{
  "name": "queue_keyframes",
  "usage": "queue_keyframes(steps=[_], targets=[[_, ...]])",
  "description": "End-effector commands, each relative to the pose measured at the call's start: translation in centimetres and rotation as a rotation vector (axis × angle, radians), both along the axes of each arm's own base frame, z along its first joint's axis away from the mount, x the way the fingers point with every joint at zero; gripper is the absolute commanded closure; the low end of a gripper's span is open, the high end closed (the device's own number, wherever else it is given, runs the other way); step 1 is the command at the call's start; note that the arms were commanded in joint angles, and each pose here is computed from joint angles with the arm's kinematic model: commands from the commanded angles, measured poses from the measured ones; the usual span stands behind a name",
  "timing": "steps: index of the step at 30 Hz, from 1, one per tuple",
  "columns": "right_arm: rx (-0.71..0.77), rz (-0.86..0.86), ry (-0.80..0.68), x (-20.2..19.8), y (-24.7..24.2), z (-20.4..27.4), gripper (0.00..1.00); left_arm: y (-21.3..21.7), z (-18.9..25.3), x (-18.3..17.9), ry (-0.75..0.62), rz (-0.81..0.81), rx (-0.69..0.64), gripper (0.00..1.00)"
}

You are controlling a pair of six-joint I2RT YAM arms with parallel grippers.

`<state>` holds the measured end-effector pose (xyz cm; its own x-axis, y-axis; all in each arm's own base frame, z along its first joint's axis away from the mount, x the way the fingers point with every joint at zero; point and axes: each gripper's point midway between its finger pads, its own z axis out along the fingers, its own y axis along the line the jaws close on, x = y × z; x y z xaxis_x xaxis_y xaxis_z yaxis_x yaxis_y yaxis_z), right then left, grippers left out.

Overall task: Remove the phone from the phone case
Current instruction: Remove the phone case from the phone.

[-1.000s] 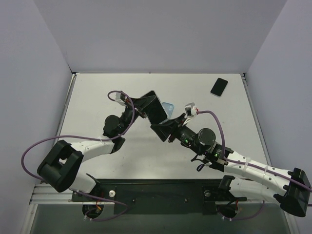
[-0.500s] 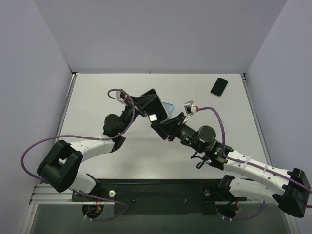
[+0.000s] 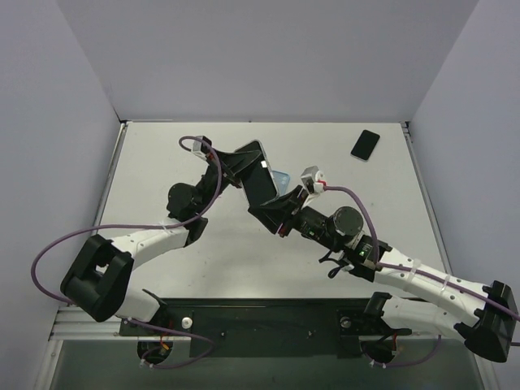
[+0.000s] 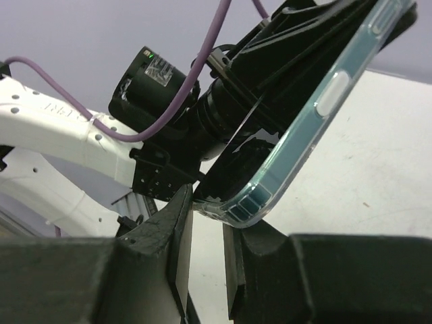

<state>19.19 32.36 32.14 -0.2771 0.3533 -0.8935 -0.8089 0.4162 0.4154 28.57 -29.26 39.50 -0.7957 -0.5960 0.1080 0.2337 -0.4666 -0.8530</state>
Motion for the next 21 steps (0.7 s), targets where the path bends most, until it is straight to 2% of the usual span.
queue_keyframes(steps=[1,6,10,15,17,19,21], targets=[[-0.300,-0.056,-0.236,1.5,-1.2,-2.7,1.00,2.0,8.4,-7.3,-0.223,-0.269,-0.172,1.00],[-0.443,-0.101,-0.334,2.8,-2.4,-2.4,1.00,2.1,9.5,-9.9,-0.294,-0.368,-0.163,1.00],[-0.488,-0.156,-0.384,3.7,-3.0,-1.4,1.00,2.3,10.4,-11.3,-0.345,-0.419,-0.164,1.00],[-0.447,-0.186,-0.356,3.5,-3.4,-0.6,1.00,2.5,10.6,-11.0,-0.350,-0.379,-0.174,1.00],[-0.463,-0.248,-0.342,3.8,-4.3,-1.4,1.00,2.5,10.7,-11.1,-0.367,-0.398,-0.193,1.00],[-0.455,-0.291,-0.292,4.4,-5.6,-2.5,1.00,2.9,11.4,-11.6,-0.394,-0.434,-0.234,1.00],[-0.412,-0.328,-0.181,5.3,-6.8,-4.5,1.00,2.9,11.3,-11.5,-0.395,-0.444,-0.240,1.00]])
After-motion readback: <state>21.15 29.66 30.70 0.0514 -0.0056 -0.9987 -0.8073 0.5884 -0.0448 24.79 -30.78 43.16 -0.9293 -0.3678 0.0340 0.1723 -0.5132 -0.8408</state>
